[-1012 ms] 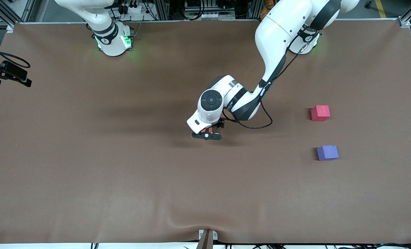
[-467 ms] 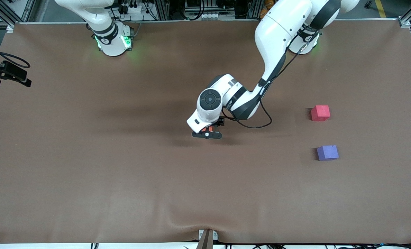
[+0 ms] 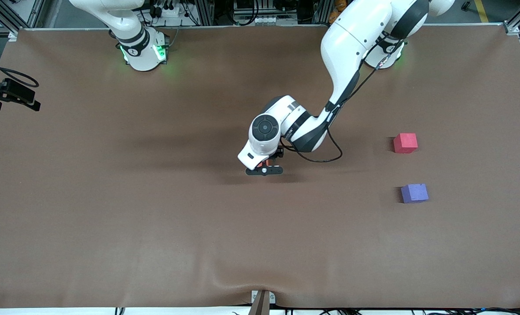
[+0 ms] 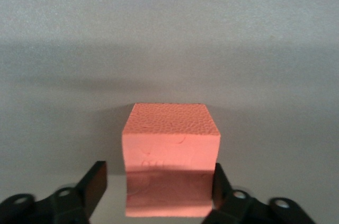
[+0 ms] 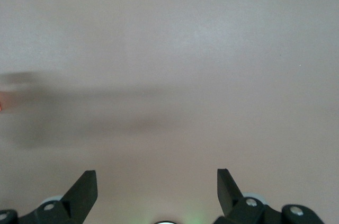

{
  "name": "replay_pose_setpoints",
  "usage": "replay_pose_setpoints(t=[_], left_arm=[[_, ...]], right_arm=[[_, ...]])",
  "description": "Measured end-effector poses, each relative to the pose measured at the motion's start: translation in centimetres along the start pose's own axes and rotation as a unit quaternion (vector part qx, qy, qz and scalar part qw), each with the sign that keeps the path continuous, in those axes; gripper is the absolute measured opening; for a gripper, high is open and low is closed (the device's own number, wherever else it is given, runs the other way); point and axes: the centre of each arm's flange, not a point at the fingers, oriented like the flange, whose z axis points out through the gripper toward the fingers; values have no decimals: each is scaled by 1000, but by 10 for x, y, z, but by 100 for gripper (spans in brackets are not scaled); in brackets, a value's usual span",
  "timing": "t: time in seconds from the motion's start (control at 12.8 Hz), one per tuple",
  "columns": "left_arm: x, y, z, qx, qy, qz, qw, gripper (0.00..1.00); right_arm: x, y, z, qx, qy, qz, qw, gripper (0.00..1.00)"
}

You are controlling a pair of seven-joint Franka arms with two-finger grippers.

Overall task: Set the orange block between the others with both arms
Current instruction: 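Carry the orange cube with the left gripper toward the pink cube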

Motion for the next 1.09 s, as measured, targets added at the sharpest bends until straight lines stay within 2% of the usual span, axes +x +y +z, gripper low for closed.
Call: replay_pose_setpoints(t=[0.08, 0.23, 0.31, 0.54, 0.7, 0.93, 1.09], left_arm=[[0, 0, 1, 0, 0, -5, 1000, 82], [0, 0, 1, -2, 1, -11, 1000, 61], [1, 1, 0, -3, 2, -12, 1000, 56], [8, -2, -9, -7, 7, -29, 1000, 53], [24, -20, -44, -2, 6, -61, 998, 53], [59, -85, -135, -4, 19, -105, 994, 53], [72, -147, -177, -1, 27, -108, 994, 52]], right_arm=[[0, 0, 0, 0, 0, 0, 1000, 100], [0, 0, 0, 0, 0, 0, 1000, 100], [0, 0, 0, 0, 0, 0, 1000, 100], [0, 0, -1, 0, 1, 0, 1000, 100], [0, 0, -1, 0, 1, 0, 1000, 100], [0, 1, -1, 0, 1, 1, 1000, 100], [0, 1, -1, 0, 1, 1, 1000, 100]])
